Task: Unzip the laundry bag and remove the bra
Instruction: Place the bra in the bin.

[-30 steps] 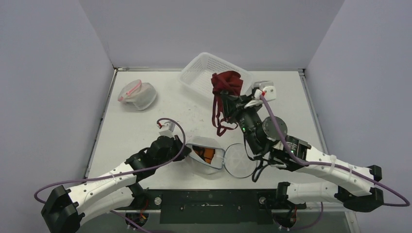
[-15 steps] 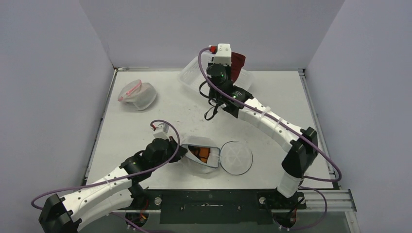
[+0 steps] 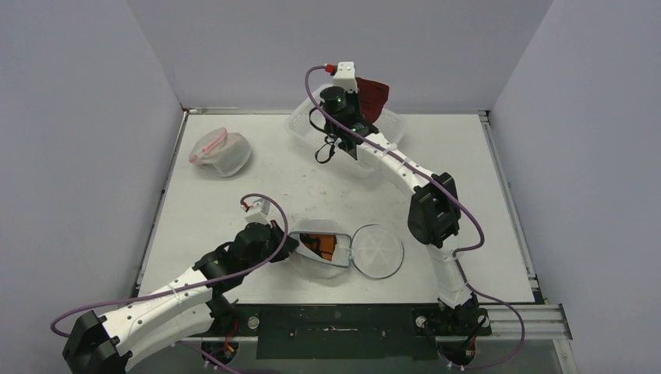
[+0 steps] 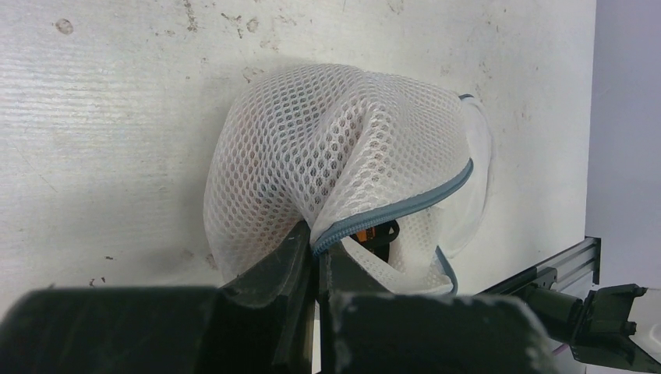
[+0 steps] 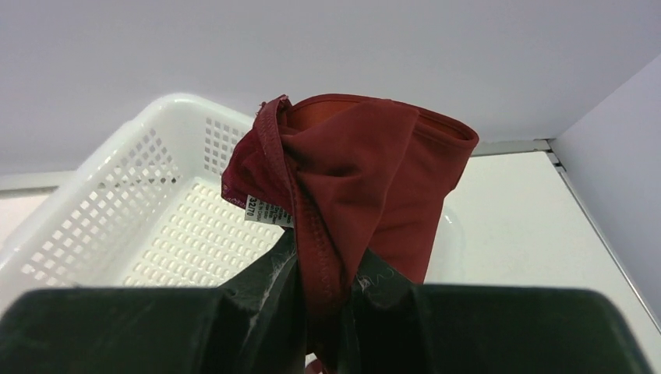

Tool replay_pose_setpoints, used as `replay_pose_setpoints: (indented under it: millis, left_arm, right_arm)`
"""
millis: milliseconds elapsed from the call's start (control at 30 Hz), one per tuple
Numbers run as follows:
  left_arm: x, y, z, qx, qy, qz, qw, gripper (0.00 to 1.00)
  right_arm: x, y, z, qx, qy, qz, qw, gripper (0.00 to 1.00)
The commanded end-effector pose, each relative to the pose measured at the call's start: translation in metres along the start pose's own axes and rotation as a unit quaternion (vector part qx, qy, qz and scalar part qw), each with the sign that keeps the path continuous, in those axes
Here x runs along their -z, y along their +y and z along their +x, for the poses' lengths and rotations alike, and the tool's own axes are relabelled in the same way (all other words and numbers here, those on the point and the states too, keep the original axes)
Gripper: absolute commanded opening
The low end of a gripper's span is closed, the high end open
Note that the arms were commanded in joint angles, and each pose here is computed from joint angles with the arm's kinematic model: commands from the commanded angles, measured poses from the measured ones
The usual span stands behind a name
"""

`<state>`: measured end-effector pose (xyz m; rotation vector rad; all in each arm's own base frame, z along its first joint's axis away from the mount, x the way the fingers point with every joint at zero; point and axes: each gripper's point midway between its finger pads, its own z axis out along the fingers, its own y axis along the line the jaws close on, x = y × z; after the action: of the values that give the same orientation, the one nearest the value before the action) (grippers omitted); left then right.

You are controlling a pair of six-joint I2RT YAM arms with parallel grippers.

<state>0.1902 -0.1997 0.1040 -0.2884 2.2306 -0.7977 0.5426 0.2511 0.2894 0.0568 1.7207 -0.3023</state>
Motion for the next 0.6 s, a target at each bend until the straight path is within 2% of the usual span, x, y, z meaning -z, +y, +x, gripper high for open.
replay_pose_setpoints:
  millis: [0,233,567]
  left_arm:
    - [-0.002,-0.004,-0.007,0.008,-0.014,0.007,1.000,0.00]
    - [-0.002,0.001,-0.008,0.006,-0.021,-0.001,1.000,0.00]
    - [-0.007,0.006,-0.004,0.008,-0.016,-0.006,1.000,0.00]
  right_arm:
    - [-0.016,0.016,0.019,0.021,0.011,0.003,1.000,0.05]
    - [-0.045,0.026,0.088,0.062,0.063,0.018,0.996,0.05]
    - [-0.064,0.032,0.152,0.101,0.120,0.007,0.988,0.07]
